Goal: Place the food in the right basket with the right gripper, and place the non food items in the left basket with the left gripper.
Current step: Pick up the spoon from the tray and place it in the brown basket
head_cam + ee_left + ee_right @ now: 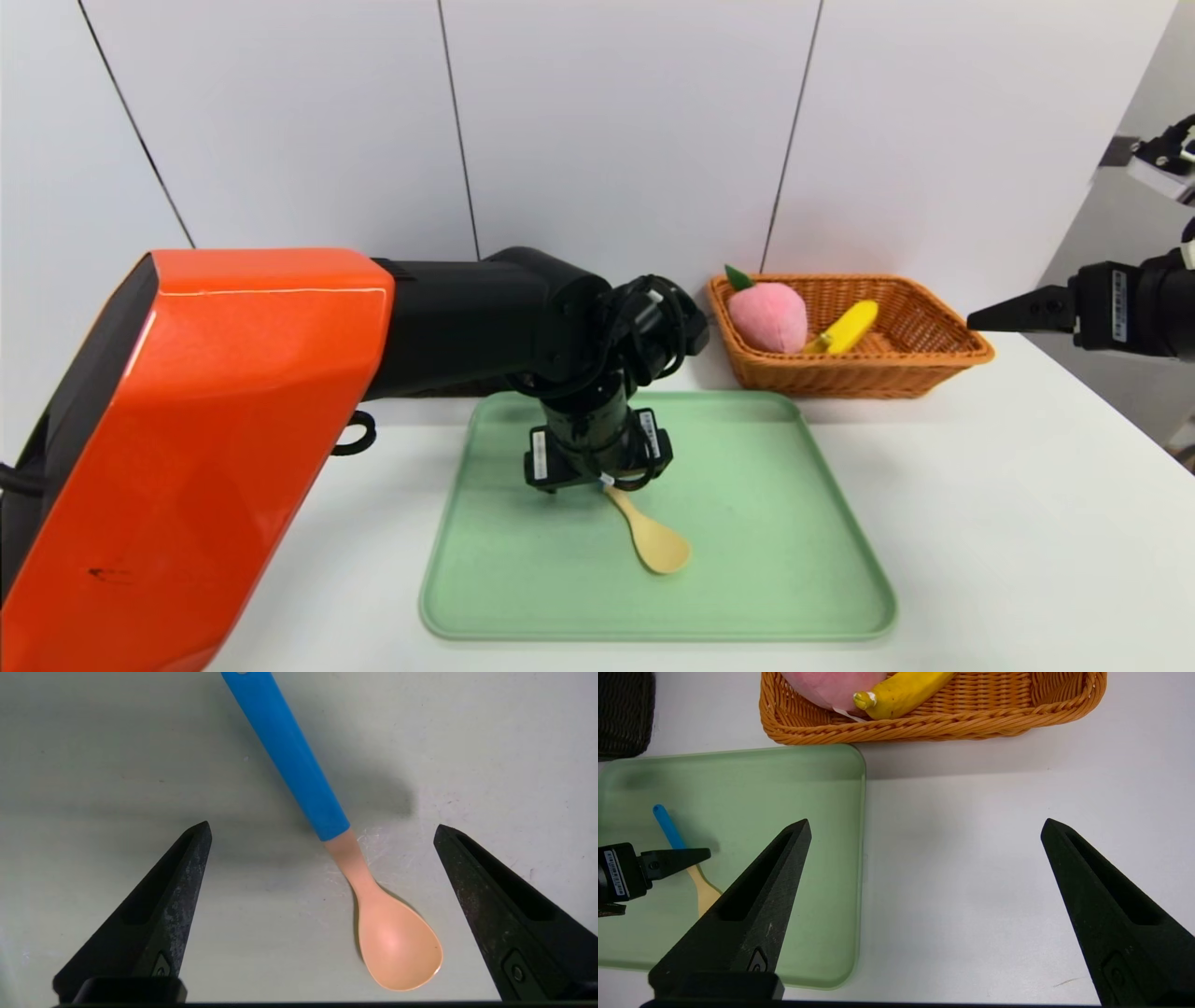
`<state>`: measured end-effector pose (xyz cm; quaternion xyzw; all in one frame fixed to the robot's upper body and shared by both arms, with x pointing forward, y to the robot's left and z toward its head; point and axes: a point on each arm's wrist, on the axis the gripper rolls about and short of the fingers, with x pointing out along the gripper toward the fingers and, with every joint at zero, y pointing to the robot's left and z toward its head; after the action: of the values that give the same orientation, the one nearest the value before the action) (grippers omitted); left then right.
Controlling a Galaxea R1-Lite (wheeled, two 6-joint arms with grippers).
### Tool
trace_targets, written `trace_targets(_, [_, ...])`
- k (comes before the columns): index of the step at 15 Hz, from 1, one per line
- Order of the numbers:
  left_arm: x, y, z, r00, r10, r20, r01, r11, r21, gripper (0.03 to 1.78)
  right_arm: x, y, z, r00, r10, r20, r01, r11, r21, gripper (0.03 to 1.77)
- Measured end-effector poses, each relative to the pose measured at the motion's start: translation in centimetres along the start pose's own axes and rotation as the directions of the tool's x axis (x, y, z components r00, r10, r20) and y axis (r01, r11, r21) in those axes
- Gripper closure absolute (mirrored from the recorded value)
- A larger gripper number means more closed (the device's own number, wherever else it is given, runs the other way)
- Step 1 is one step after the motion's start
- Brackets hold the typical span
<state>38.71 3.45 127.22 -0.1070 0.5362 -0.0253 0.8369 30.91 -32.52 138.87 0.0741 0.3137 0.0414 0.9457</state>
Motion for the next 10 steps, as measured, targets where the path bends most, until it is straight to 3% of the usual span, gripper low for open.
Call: trace_targets(10, [0.64, -0.03, -0.14, 1.000, 0.013, -0.010, -0.013, 1.000, 0.021, 0.12, 0.05, 0.00, 0.03, 1.000, 0.001, 0.001, -0.001, 1.000, 0.000, 0.10])
